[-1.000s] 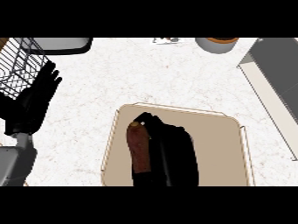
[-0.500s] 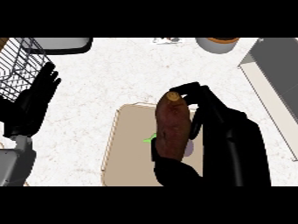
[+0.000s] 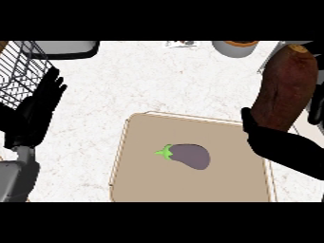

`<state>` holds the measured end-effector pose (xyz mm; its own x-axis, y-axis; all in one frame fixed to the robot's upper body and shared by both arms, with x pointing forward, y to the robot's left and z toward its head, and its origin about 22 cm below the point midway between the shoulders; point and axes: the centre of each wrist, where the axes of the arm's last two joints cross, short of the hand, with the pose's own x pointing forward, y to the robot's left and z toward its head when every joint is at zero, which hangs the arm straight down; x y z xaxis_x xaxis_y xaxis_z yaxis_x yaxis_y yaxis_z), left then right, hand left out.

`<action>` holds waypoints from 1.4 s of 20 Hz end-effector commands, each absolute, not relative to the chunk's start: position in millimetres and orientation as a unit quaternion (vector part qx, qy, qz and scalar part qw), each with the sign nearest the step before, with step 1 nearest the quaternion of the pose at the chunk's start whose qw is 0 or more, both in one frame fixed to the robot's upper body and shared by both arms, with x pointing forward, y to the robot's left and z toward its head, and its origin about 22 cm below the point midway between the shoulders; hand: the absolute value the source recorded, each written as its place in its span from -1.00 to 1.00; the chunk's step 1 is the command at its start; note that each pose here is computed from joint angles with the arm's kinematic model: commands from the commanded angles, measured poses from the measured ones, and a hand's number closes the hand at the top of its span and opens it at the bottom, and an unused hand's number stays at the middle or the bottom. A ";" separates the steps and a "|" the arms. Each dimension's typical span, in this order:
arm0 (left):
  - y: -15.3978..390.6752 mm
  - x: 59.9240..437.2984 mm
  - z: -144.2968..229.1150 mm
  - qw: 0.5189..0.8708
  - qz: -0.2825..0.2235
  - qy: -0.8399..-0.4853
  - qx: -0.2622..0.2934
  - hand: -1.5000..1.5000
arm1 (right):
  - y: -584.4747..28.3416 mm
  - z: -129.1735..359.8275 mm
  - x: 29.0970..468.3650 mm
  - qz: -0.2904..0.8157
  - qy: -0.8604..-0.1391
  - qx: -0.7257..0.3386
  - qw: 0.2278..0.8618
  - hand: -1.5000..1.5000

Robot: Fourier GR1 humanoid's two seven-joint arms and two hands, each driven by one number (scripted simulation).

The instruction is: Pick the sweet potato from the tray and place it in the tiered shelf

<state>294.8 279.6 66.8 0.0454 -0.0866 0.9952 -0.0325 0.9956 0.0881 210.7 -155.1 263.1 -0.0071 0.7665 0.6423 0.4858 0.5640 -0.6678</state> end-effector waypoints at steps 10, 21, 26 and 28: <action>269.8 292.4 60.3 0.721 -0.019 -0.691 0.043 0.00 | -289.7 283.8 211.8 0.050 -0.626 -0.493 0.602 1.00; 274.5 289.7 63.8 0.718 -0.024 -0.694 0.042 0.00 | -360.9 250.5 228.5 0.026 -0.620 -0.497 0.607 1.00; 265.3 303.5 65.7 0.718 -0.015 -0.694 0.045 0.00 | -405.5 247.3 209.7 0.041 -0.615 -0.499 0.609 1.00; 261.2 312.0 74.3 0.718 -0.021 -0.694 0.039 0.00 | -414.1 231.4 218.5 0.037 -0.620 -0.499 0.605 1.00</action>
<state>302.7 273.0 68.7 0.0406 -0.0807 0.9959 -0.0263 0.9963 0.0819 216.1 -389.8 247.1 0.2323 0.6615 0.7131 0.5718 0.5002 -0.6503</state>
